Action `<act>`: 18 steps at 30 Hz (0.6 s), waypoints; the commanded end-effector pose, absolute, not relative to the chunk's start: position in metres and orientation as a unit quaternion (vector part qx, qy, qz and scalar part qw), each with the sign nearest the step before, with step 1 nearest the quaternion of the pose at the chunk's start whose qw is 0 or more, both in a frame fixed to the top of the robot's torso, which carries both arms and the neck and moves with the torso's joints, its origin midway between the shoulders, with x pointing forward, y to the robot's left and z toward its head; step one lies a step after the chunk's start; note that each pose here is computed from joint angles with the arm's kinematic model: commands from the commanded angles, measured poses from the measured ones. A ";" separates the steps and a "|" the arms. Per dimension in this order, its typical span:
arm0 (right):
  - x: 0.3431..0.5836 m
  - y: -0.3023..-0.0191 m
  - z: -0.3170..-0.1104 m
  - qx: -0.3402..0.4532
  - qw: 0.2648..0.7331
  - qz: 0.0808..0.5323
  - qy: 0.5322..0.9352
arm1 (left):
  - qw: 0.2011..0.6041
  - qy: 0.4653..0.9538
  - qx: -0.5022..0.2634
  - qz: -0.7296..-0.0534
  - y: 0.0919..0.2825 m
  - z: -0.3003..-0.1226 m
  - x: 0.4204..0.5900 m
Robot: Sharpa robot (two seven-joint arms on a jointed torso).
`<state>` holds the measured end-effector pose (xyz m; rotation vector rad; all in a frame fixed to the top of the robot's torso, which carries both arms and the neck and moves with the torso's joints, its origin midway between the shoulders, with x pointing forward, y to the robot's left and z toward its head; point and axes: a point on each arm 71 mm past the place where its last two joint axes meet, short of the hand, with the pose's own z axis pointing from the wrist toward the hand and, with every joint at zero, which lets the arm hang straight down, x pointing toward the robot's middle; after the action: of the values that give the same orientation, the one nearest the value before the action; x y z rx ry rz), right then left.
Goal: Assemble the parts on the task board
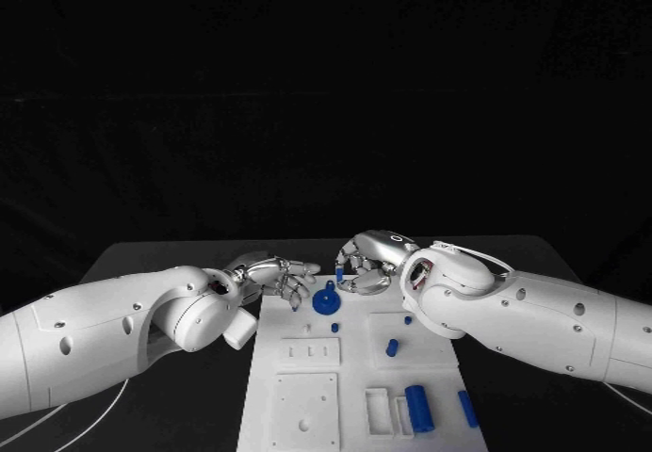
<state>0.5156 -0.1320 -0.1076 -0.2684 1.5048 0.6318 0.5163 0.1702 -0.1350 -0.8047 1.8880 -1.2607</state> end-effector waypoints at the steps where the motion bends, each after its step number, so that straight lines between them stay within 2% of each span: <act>1: 0.515 -0.127 -0.109 -0.135 0.676 0.264 0.674 | 0.373 0.746 -0.295 -0.466 0.166 -0.135 0.517; 9: 0.514 -0.118 -0.109 -0.140 0.673 0.268 0.675 | 0.370 0.758 -0.278 -0.460 0.155 -0.134 0.516; 18: 0.513 -0.110 -0.109 -0.147 0.669 0.270 0.677 | 0.370 0.763 -0.273 -0.454 0.153 -0.135 0.516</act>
<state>0.5128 -0.1118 -0.1086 -0.3115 1.5171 0.6252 0.5156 0.1548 -0.1364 -0.7248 1.9491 -1.1791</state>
